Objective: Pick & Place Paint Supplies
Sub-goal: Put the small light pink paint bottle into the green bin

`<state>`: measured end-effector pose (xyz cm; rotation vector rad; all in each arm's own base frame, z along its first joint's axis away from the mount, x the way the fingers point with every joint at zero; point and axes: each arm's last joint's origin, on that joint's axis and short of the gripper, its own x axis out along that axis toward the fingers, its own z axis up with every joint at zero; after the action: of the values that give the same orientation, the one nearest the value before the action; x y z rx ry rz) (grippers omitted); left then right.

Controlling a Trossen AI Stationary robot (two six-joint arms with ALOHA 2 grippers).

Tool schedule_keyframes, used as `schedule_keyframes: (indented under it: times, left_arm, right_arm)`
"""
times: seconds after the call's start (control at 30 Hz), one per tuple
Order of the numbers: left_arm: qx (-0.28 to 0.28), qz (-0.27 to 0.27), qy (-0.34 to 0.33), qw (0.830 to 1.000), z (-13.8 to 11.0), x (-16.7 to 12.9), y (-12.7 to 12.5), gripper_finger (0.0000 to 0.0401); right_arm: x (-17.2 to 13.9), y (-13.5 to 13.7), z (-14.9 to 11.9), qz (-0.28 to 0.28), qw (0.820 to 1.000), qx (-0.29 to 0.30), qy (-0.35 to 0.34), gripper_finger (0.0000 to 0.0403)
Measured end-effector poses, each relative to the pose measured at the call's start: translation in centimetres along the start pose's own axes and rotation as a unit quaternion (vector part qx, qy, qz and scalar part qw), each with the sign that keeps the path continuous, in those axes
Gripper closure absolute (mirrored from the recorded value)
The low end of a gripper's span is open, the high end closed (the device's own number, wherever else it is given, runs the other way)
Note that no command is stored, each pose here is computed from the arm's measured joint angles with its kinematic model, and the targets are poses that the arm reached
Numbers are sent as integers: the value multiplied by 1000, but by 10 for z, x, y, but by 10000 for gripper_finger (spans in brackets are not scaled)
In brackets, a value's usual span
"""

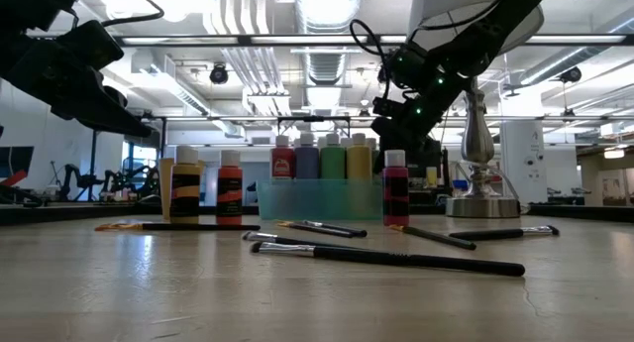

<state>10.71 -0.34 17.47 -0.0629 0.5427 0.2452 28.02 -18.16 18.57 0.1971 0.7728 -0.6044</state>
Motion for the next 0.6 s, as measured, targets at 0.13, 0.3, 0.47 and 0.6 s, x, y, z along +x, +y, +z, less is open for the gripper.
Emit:
schedule_keyframes:
  times: [0.13, 0.3, 0.47, 0.6]
  left_arm:
    - [0, 0, 0, 1000, 0, 0, 0, 201]
    - [0, 0, 0, 1000, 0, 0, 0, 201]
    - [0, 0, 0, 1000, 0, 0, 0, 201]
    - [0, 0, 0, 1000, 0, 0, 0, 201]
  right_arm:
    - [0, -1, 0, 1, 1000, 1, 1, 290]
    - [2, 0, 0, 2, 1000, 1, -1, 290]
    - [5, -2, 0, 8, 1000, 6, -2, 290]
    - [5, -3, -1, 9, 1000, 7, -1, 288]
